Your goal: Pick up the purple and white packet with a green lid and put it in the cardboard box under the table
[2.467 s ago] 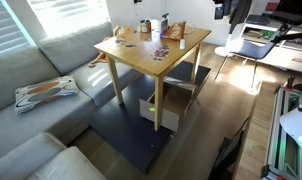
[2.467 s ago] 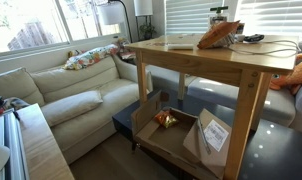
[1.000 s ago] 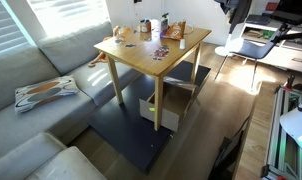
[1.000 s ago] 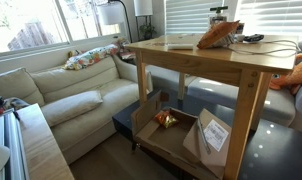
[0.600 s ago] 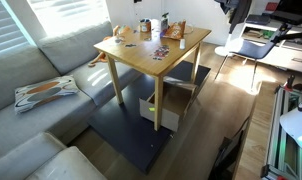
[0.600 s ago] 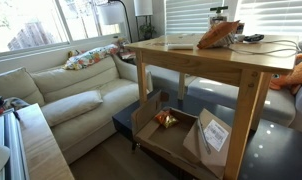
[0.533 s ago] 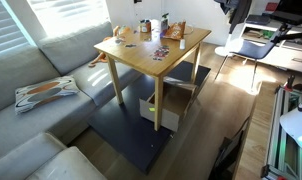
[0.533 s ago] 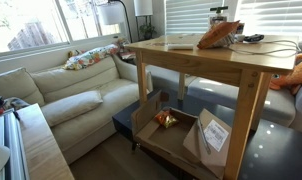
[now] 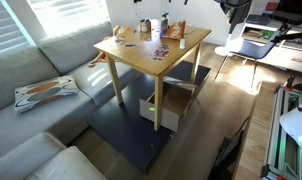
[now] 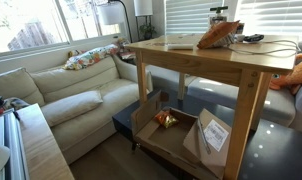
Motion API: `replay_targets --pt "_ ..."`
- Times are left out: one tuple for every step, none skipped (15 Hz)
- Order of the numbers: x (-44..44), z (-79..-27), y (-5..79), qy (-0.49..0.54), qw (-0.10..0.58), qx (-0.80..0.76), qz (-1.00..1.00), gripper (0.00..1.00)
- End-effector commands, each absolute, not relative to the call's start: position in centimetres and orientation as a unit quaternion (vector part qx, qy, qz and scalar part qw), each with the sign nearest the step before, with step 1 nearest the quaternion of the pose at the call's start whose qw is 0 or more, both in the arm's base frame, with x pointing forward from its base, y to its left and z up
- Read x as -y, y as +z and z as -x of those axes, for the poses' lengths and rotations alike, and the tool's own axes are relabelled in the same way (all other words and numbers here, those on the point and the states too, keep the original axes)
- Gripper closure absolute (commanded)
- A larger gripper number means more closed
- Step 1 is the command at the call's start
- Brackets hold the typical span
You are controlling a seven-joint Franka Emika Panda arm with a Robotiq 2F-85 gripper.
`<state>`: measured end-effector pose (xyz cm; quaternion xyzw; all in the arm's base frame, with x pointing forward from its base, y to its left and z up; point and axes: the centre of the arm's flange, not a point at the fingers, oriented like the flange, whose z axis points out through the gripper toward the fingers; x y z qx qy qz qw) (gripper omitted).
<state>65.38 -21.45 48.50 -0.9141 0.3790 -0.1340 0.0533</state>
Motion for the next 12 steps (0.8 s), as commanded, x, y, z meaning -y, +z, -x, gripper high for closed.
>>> replay_targets --pt "20.9 -68.0 47.4 -0.125 0.057 -0.428 0.893 0.00" --pt "20.6 -68.4 46.9 -0.118 0.058 -0.442 0.887 0.00" --pt "20.5 -68.7 46.5 -0.114 0.059 -0.453 0.882 0.00" --pt "20.3 -69.0 46.0 -0.107 0.063 -0.462 0.878 0.00" --pt "20.1 -69.3 45.6 -0.103 0.064 -0.469 0.875 0.00" --pt "19.8 -69.5 45.2 -0.098 0.066 -0.475 0.872 0.00" --pt "19.5 -69.7 44.8 -0.090 0.067 -0.480 0.870 0.00" --pt "19.2 -69.8 44.4 -0.087 0.069 -0.485 0.868 0.00" --pt "18.9 -70.1 44.1 -0.091 0.072 -0.488 0.865 0.05" --pt "18.7 -70.4 43.9 -0.088 0.074 -0.491 0.863 0.17" --pt "18.5 -70.7 43.7 -0.094 0.077 -0.494 0.861 0.29" --pt "18.2 -71.0 43.5 -0.096 0.079 -0.498 0.858 0.30"
